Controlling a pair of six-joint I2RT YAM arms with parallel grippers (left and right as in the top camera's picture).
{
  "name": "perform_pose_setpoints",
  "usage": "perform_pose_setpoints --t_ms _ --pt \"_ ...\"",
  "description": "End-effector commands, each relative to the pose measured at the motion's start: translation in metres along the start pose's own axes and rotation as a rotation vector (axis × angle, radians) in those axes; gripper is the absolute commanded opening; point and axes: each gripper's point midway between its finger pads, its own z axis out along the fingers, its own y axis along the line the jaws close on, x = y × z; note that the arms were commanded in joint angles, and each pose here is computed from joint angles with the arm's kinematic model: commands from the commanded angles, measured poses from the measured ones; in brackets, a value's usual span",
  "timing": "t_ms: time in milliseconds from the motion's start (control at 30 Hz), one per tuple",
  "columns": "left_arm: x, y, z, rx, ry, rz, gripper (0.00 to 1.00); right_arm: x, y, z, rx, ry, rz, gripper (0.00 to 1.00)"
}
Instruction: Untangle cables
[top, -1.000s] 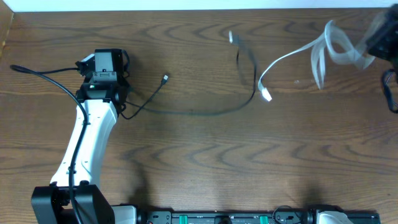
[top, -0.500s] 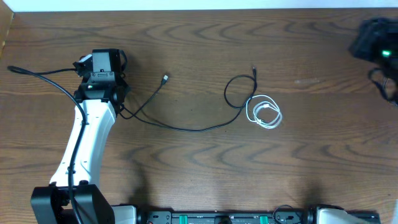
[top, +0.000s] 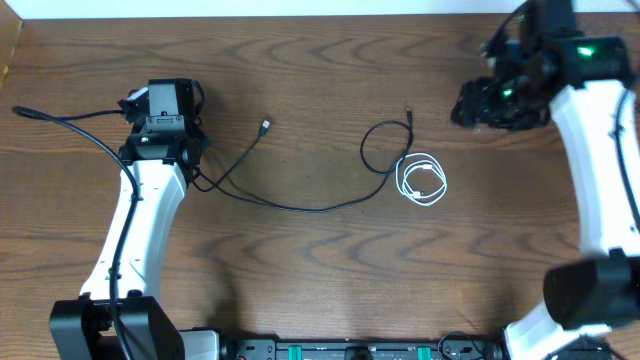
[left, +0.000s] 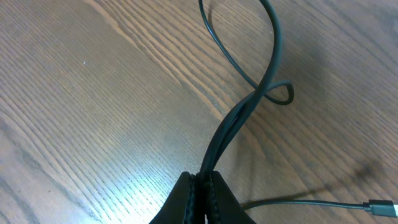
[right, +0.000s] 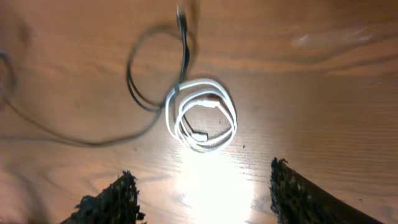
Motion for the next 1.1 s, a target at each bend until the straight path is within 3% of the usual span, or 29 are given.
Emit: perform_pose_setpoints --t_ms 0,300,600,1067 --pt "-0.006 -0.001 0.0 -0.001 -0.009 -0.001 0.08 0.008 0.003 0.033 -0.007 0.117 -0.129 0.68" --pt "-0.006 -0.001 0.0 0.001 -0.011 -0.003 0.08 0.02 -0.016 0.114 0.167 0.328 -0.191 0.68" --pt "-0.008 -0.002 0.0 0.005 -0.017 -0.005 0.08 0.002 -0.01 0.159 0.175 0.295 -0.352 0.69" --pt "-0.009 -0.003 0.0 0.008 -0.023 -0.008 0.08 0.004 -0.014 0.203 0.144 0.329 -0.391 0.68"
